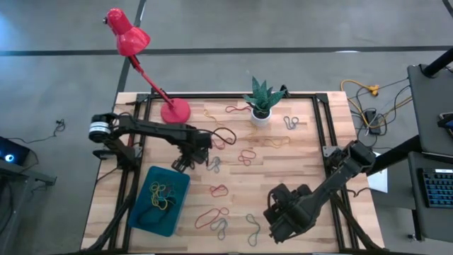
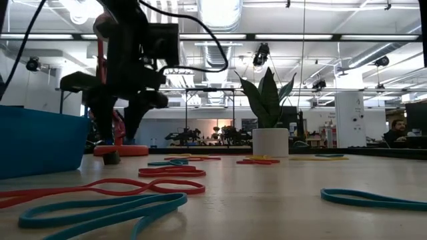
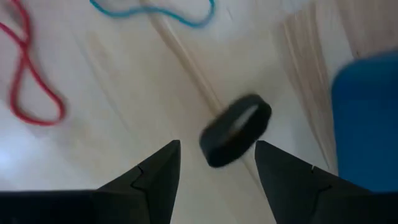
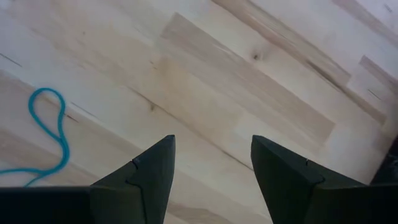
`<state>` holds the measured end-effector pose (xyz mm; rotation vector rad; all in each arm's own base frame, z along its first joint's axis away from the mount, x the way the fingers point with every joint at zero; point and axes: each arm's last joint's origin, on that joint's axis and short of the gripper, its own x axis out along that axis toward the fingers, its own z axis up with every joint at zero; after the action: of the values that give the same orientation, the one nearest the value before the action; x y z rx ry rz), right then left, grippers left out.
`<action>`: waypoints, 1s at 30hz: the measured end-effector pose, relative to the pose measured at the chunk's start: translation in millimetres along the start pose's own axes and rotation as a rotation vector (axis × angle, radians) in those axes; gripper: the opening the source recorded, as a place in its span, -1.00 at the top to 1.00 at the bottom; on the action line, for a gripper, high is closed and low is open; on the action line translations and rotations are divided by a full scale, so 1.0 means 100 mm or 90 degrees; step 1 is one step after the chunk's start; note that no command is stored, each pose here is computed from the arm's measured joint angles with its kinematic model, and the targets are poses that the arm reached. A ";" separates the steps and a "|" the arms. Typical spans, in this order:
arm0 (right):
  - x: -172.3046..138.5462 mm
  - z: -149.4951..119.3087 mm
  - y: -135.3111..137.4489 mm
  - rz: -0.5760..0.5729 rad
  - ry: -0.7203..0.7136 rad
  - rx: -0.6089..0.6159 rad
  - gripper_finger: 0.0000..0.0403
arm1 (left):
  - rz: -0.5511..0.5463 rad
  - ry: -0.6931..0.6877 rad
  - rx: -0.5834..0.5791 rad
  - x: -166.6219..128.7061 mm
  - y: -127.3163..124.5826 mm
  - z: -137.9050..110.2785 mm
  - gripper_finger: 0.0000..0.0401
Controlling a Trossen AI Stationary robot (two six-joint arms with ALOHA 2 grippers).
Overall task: Pick and place rubber bands into bin
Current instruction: Put the black rubber band into the blue bin
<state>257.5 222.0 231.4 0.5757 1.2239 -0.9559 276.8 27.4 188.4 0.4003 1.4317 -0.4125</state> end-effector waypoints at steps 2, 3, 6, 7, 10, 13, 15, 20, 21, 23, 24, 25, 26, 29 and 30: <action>0.01 0.00 0.00 -0.001 0.000 0.000 0.01 | -0.010 0.013 0.003 0.01 -0.01 -0.02 0.05; 0.01 0.00 0.00 -0.001 0.000 -0.001 0.01 | -0.010 0.011 0.005 0.01 -0.01 -0.02 0.05; 0.01 0.00 0.00 -0.001 0.000 0.000 0.01 | 0.003 -0.009 0.008 0.03 0.00 0.00 0.05; 0.01 0.00 0.00 0.000 0.000 0.000 0.01 | 0.008 -0.016 0.008 0.03 0.00 0.01 0.05; 0.01 0.00 0.00 0.001 0.000 0.001 0.01 | 0.012 -0.024 0.008 0.06 0.01 0.01 0.05; 0.01 0.00 0.00 0.002 0.000 0.001 0.01 | 0.005 -0.014 0.007 0.09 0.00 -0.01 0.05; 0.01 0.00 0.00 0.002 0.000 0.001 0.01 | 0.002 -0.011 0.007 0.11 -0.01 -0.02 0.05; 0.01 0.00 0.01 0.004 0.001 0.001 0.01 | 0.008 -0.020 0.007 0.18 -0.02 -0.04 0.05; 0.01 0.00 0.01 0.004 0.001 0.001 0.01 | 0.010 -0.022 0.006 0.19 -0.02 -0.04 0.05; 0.01 0.00 0.01 0.004 0.001 0.001 0.01 | 0.007 -0.018 0.005 0.20 -0.03 -0.05 0.05; 0.01 0.00 0.01 0.004 0.001 -0.001 0.01 | 0.006 -0.017 0.005 0.21 -0.03 -0.06 0.05; 0.01 0.00 0.00 0.005 0.002 -0.001 0.01 | 0.006 -0.017 0.005 0.21 -0.03 -0.06 0.05; 0.01 0.00 0.00 0.004 0.004 -0.001 0.01 | 0.006 -0.017 0.005 0.21 -0.03 -0.06 0.05; 0.01 -0.01 0.00 0.004 0.006 -0.001 0.01 | 0.010 -0.022 0.005 0.23 -0.03 -0.06 0.05; 0.01 0.00 0.00 0.004 0.006 -0.001 0.01 | 0.011 -0.024 0.006 0.23 -0.03 -0.06 0.05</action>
<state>257.7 222.4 230.4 0.5830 1.2298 -0.9480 272.6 26.8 165.0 0.4101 1.3890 -0.4100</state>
